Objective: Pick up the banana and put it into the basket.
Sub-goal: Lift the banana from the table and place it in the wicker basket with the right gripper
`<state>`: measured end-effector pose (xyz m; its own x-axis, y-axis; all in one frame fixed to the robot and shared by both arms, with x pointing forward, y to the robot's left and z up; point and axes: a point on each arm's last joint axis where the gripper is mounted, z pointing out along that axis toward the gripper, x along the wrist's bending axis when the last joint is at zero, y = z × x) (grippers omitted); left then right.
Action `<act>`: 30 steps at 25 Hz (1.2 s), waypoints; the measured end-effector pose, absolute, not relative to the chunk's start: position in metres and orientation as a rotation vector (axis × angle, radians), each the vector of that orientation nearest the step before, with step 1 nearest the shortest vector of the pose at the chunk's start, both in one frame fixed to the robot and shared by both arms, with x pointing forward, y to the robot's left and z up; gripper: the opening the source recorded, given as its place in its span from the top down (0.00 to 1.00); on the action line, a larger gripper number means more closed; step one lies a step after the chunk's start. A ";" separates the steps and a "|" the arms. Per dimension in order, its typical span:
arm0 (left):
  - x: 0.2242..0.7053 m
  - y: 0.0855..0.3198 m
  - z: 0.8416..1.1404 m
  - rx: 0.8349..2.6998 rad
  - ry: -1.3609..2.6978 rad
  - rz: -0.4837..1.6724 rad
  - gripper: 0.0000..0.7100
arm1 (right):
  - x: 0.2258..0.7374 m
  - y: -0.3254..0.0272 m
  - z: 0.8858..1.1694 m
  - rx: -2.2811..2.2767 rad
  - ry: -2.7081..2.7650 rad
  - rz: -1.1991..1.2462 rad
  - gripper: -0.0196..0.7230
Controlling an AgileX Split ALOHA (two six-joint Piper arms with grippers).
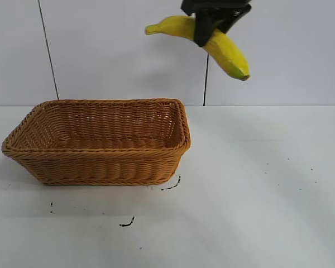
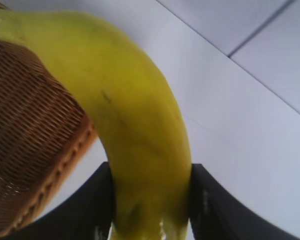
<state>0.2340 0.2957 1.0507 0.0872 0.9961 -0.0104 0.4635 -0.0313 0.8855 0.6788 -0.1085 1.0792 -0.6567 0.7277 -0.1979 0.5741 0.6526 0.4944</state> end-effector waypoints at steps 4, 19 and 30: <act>0.234 0.296 1.051 1.603 1.478 0.882 0.03 | 0.671 -0.055 1.068 0.789 2.544 0.602 0.57; 0.234 0.296 1.051 1.603 1.478 0.882 0.03 | 0.676 0.031 0.944 0.305 2.597 0.579 0.57; 0.234 0.296 1.051 1.603 1.478 0.882 0.03 | 0.677 0.032 0.935 0.315 2.603 0.590 0.57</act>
<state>0.2340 0.2957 1.0507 0.0872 0.9961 -0.0104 0.4635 -0.0313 0.8855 0.6772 0.0321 0.9352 -0.8725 0.3121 -0.3759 0.1194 0.8822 0.4554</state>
